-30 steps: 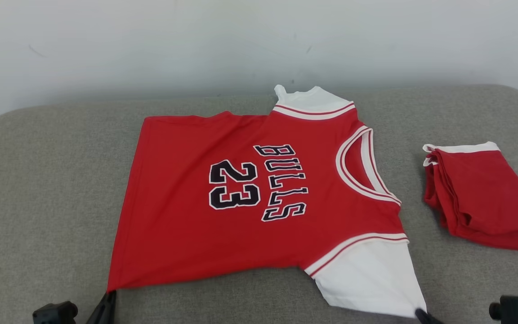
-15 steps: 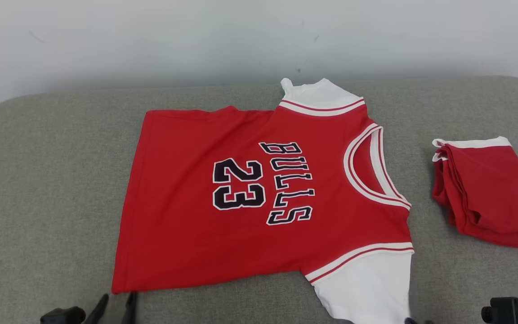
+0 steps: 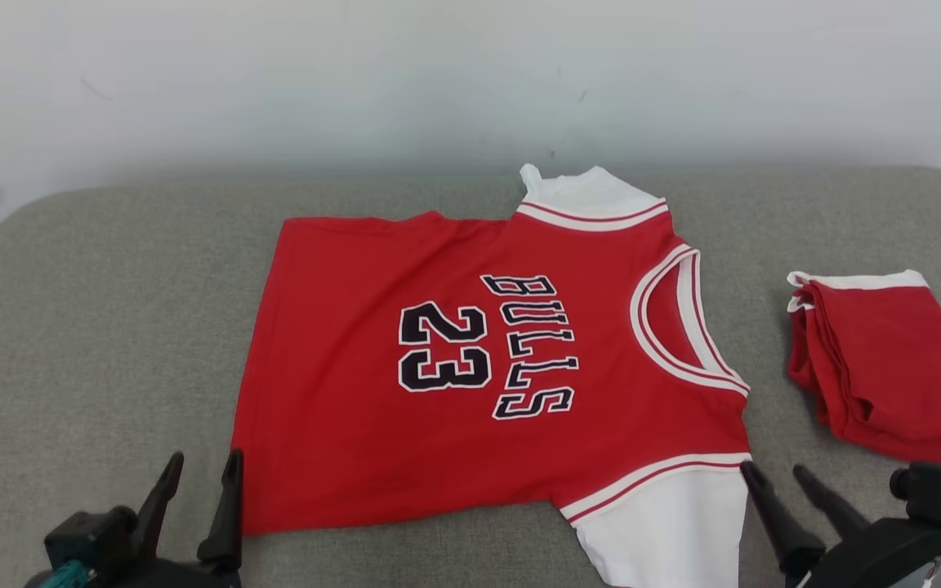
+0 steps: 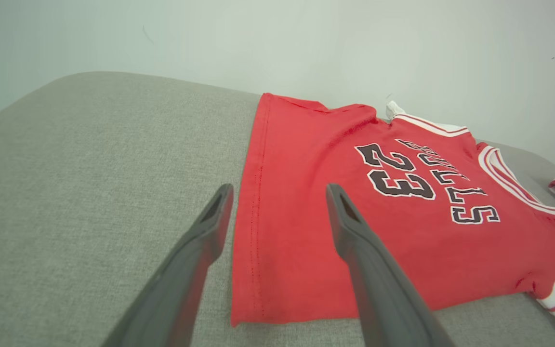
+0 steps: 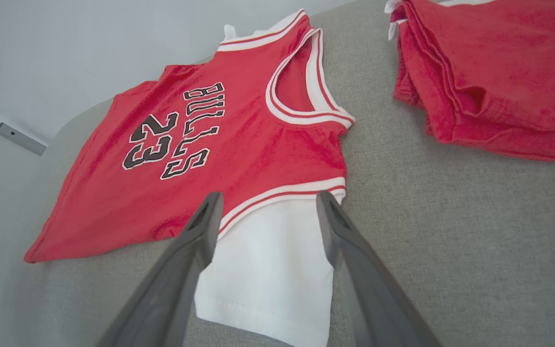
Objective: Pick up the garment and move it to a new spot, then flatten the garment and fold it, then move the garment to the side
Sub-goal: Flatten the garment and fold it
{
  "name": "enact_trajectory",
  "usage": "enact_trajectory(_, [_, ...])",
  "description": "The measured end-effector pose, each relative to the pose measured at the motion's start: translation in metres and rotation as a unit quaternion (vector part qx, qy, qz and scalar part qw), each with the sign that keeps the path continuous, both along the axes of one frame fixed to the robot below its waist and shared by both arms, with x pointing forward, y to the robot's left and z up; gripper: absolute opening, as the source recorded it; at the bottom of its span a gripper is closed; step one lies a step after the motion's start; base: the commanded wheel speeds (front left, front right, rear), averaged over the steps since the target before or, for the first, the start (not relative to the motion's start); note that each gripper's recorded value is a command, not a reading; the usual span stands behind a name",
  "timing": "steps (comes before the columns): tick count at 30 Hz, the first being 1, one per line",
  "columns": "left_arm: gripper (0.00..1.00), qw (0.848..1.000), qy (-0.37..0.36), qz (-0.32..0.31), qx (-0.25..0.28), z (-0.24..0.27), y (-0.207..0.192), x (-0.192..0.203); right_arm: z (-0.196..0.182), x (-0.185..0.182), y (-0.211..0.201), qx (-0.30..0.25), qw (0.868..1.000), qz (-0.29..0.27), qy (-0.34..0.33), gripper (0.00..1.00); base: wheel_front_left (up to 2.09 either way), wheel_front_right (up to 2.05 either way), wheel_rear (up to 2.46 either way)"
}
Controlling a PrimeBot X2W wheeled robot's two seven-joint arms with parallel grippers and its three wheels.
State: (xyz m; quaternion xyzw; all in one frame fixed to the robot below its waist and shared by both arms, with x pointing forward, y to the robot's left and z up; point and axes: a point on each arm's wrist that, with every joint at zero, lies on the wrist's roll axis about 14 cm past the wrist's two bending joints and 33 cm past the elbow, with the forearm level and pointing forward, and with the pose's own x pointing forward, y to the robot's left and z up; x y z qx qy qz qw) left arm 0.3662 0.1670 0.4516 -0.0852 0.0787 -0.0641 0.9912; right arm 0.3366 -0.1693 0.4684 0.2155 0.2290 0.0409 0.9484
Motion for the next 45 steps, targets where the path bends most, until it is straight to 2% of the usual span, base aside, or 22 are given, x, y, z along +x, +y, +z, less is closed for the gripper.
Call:
enact_trajectory(5, [1.0, 0.998, -0.065, -0.002, -0.006, 0.041, -0.006, 0.006, 0.036, 0.016, -0.003, -0.028, 0.995, -0.025, -0.091, 1.0, 0.0, 0.0, 0.0])
enact_trajectory(13, [1.0, 0.996, -0.082, 0.028, -0.006, 0.053, 0.003, -0.002, 0.064, 0.022, -0.006, -0.057, 0.98, -0.066, -0.176, 1.0, 0.0, 0.0, 0.0])
enact_trajectory(24, [1.0, 0.998, -0.05, 0.043, 0.007, 0.042, 0.017, -0.013, 0.05, 0.023, -0.012, -0.098, 0.975, -0.079, -0.183, 1.0, 0.0, 0.0, 0.0])
enact_trajectory(35, [1.0, 0.998, -0.016, 0.059, 0.01, 0.03, 0.029, -0.029, 0.042, 0.026, 0.0, -0.104, 0.975, -0.063, -0.187, 1.0, 0.0, 0.0, 0.0])
enact_trajectory(45, [1.0, 0.999, 0.0, 0.053, 0.011, 0.027, 0.025, -0.031, 0.042, 0.03, -0.001, -0.102, 0.972, -0.072, -0.198, 1.0, 0.0, 0.0, 0.0])
